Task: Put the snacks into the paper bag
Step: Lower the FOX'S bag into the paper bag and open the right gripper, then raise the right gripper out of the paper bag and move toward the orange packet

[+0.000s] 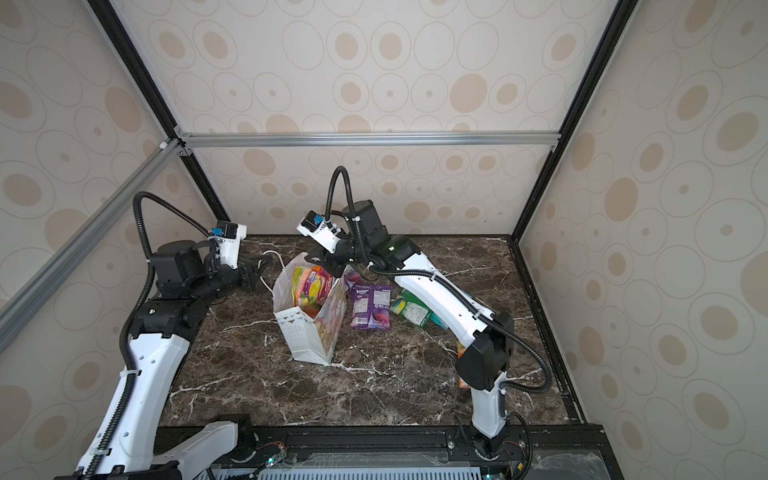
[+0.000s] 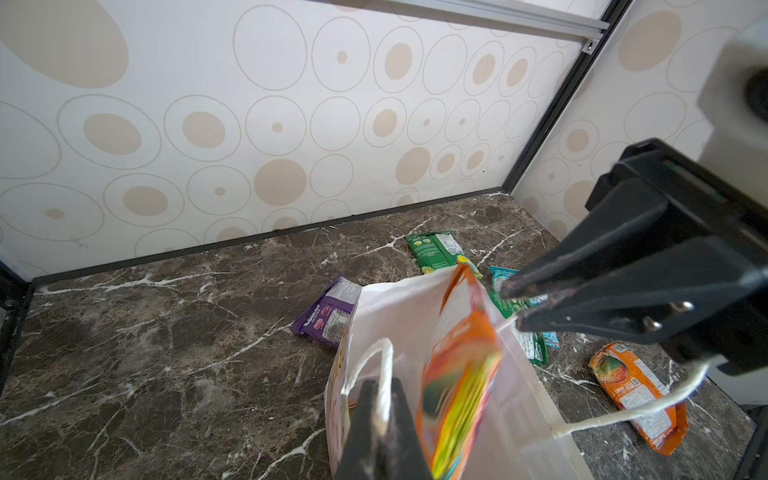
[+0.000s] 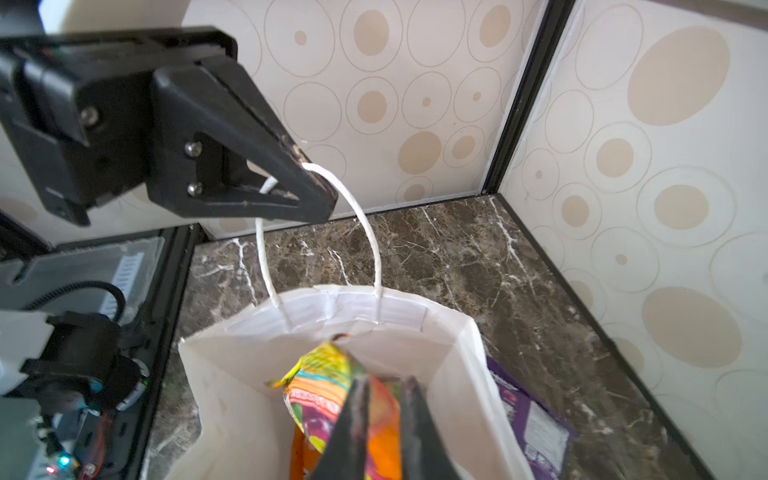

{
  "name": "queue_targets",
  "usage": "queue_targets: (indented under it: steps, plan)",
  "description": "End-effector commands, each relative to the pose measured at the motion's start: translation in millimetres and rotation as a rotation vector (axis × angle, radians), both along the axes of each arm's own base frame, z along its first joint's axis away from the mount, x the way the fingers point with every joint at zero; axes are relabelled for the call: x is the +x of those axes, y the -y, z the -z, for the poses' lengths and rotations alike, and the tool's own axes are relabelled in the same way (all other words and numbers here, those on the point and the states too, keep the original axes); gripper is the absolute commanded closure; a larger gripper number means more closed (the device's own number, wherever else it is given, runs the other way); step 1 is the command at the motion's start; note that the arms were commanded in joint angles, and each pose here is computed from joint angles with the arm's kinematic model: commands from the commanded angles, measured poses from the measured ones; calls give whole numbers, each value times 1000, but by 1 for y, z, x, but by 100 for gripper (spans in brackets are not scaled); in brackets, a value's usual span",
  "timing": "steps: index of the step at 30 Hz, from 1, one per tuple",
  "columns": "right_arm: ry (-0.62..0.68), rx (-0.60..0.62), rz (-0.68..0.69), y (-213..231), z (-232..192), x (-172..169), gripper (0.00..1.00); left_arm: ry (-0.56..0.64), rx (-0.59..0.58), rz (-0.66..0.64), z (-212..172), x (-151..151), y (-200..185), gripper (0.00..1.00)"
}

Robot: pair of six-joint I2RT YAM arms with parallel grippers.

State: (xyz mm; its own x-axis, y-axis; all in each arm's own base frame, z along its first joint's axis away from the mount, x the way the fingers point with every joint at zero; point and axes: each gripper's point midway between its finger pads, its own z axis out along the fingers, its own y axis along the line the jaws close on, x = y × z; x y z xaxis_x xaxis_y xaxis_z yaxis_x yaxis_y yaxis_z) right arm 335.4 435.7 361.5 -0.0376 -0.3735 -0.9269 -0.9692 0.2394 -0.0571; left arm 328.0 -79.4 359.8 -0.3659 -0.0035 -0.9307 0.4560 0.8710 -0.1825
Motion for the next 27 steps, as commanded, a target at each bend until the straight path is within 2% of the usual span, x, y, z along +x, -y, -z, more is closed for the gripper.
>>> queue_targets:
  steps: [1,8,13,17,22,27]
  plan:
    - [33,21,-1,3,-14,-6,68,56,2,4,-14,-1,0,100]
    - [23,46,-2,3,-25,-10,68,56,2,5,-14,-1,0,100]
    - [-23,54,73,15,-36,-11,68,60,3,1,-15,-1,-1,100]
    - [-69,72,247,40,-50,-2,63,61,7,-8,-15,-1,-3,100]
    - [-58,17,425,83,-63,-3,58,61,1,-16,-16,0,-3,100]
    - [-76,-51,604,137,-49,-12,56,59,4,-31,-14,1,-6,100]
